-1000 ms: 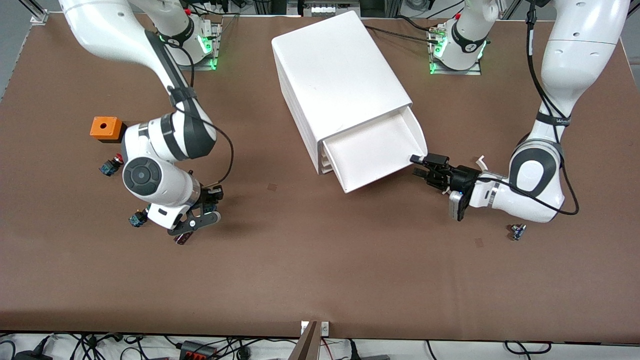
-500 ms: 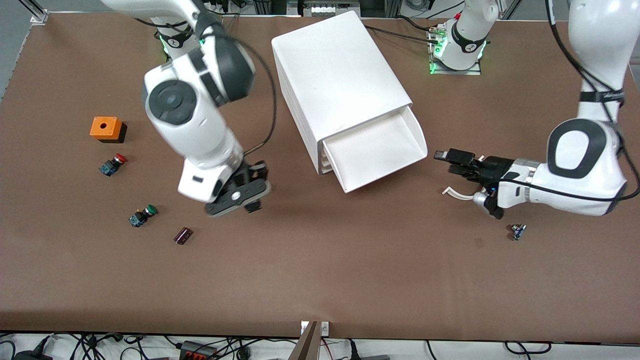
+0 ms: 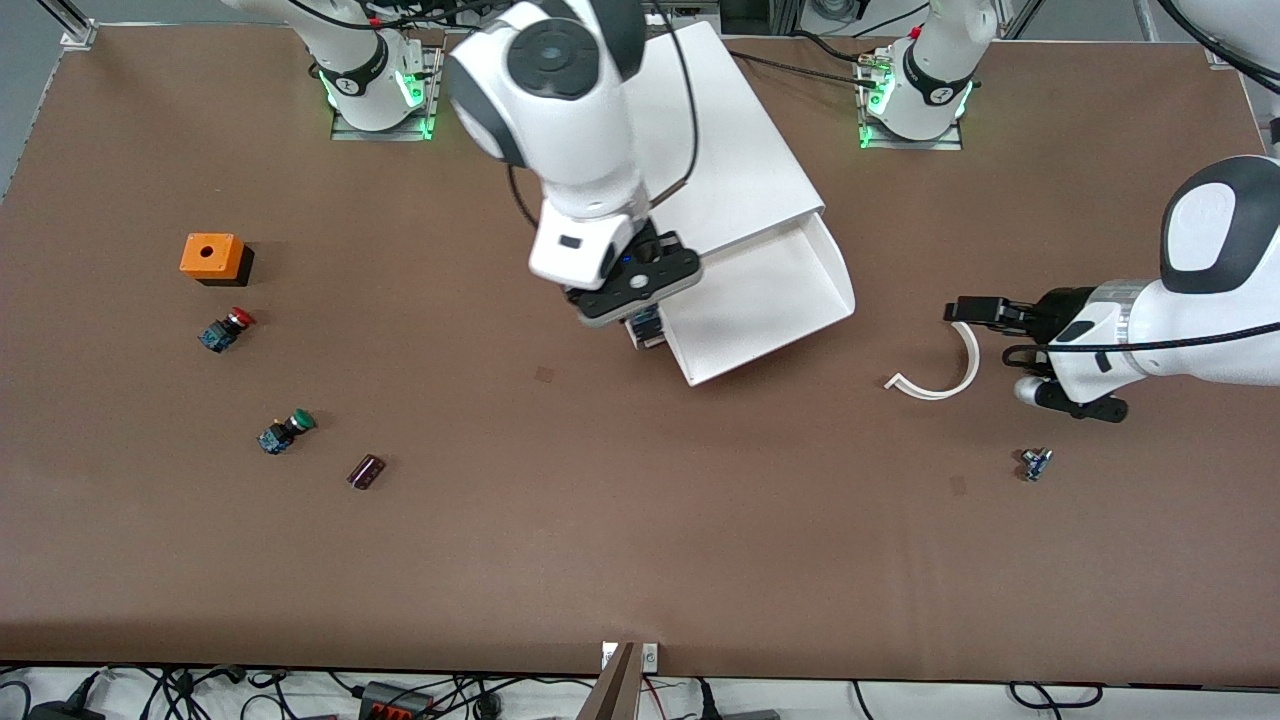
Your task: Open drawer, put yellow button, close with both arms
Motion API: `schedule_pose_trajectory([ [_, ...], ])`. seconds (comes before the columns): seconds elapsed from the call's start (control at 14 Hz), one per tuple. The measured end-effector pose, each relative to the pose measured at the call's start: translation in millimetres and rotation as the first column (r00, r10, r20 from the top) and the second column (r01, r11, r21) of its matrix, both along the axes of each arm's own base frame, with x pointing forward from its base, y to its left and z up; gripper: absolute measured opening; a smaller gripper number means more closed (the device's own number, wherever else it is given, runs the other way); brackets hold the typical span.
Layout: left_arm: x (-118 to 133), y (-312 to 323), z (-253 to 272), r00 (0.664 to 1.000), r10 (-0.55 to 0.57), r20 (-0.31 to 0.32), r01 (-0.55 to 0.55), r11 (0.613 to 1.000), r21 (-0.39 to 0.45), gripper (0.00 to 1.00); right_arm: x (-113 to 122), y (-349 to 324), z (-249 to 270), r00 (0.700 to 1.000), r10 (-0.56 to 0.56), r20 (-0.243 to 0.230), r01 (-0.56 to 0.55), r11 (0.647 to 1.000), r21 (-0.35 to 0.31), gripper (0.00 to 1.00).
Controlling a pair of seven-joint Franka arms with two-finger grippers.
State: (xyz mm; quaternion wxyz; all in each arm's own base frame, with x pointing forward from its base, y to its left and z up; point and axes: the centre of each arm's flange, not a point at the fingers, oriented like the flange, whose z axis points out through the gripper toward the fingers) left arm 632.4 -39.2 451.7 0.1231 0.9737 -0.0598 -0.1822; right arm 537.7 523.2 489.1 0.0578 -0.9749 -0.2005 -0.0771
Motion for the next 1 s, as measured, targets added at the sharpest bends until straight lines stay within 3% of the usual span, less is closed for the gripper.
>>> schedule_pose_trajectory([
  [0.21, 4, 18, 14, 0.998, -0.036, 0.046, 0.028, 0.987, 0.158, 1.00, -1, 19, -8, 0.998, -0.048, 0.035, 0.046, 0.997, 0.062, 0.41],
  [0.64, 12, 11, 36, 0.984, -0.091, 0.151, 0.049, 0.965, 0.257, 1.00, -42, 75, -46, 0.999, -0.042, 0.022, 0.040, 0.995, 0.094, 0.41],
  [1.0, 21, 12, 77, 0.963, -0.071, 0.261, -0.010, 0.955, 0.296, 1.00, -50, 91, -84, 1.000, -0.027, 0.009, 0.026, 0.996, 0.081, 0.41],
])
